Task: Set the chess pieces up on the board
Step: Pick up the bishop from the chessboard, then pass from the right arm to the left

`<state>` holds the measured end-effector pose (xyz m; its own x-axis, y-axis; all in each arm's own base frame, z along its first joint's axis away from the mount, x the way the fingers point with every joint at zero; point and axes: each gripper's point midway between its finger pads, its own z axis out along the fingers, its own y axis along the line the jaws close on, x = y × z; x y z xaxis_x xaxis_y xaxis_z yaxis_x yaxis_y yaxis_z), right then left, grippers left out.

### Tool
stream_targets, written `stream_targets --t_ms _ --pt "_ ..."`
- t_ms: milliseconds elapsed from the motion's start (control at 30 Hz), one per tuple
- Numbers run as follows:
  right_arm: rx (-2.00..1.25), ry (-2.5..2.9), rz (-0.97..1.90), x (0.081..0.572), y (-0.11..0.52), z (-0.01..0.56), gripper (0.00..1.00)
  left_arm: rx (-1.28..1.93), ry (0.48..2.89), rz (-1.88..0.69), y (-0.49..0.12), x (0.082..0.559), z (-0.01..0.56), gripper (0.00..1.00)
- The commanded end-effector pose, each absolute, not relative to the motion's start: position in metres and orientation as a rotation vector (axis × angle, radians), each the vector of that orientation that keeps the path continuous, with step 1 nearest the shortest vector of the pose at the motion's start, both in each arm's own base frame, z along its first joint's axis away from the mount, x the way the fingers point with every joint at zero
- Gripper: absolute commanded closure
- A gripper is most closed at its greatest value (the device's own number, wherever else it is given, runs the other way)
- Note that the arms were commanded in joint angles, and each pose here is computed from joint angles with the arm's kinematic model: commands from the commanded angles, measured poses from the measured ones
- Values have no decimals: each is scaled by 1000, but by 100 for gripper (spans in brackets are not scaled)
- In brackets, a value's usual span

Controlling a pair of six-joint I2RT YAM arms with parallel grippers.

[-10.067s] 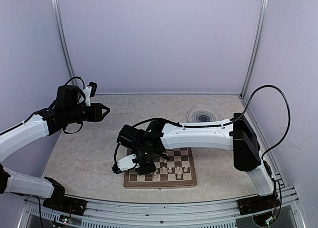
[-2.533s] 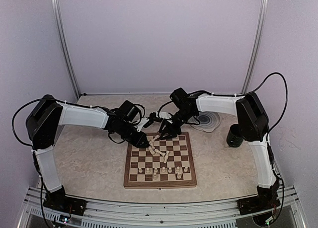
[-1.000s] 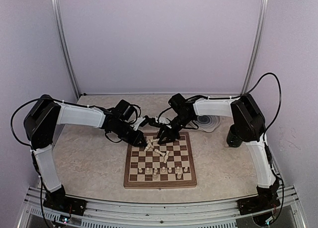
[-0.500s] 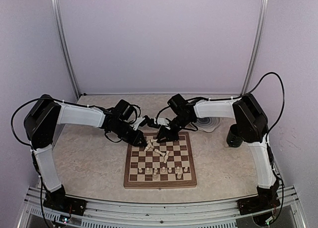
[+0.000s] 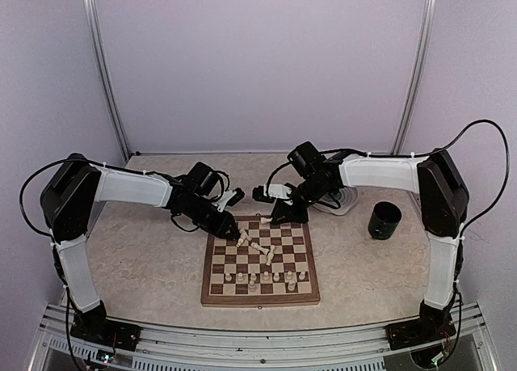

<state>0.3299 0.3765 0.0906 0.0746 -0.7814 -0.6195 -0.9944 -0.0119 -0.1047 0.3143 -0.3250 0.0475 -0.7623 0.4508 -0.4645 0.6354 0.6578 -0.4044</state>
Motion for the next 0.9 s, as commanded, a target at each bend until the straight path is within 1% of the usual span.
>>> stream_targets --t_ms 0,67,133,333,500,633,867 --pt "-1835 1712 484 321 370 127 88 818 2445 -850 -331 323 88 73" --pt "-1831 1690 466 317 369 140 88 791 2393 -883 -333 323 110 65" --pt "-1822 1681 459 314 367 150 88 775 2328 -952 -339 319 131 60" --pt "-1822 1635 459 301 367 171 87 659 2085 -1167 -362 307 202 51" --pt "-1830 1583 486 286 373 186 87 652 2022 -1271 -384 299 222 50" --pt "-1829 1566 506 280 376 191 87 677 2037 -1291 -396 295 215 51" --pt "-1817 1548 534 275 376 200 87 663 2087 -1282 -395 292 198 52"
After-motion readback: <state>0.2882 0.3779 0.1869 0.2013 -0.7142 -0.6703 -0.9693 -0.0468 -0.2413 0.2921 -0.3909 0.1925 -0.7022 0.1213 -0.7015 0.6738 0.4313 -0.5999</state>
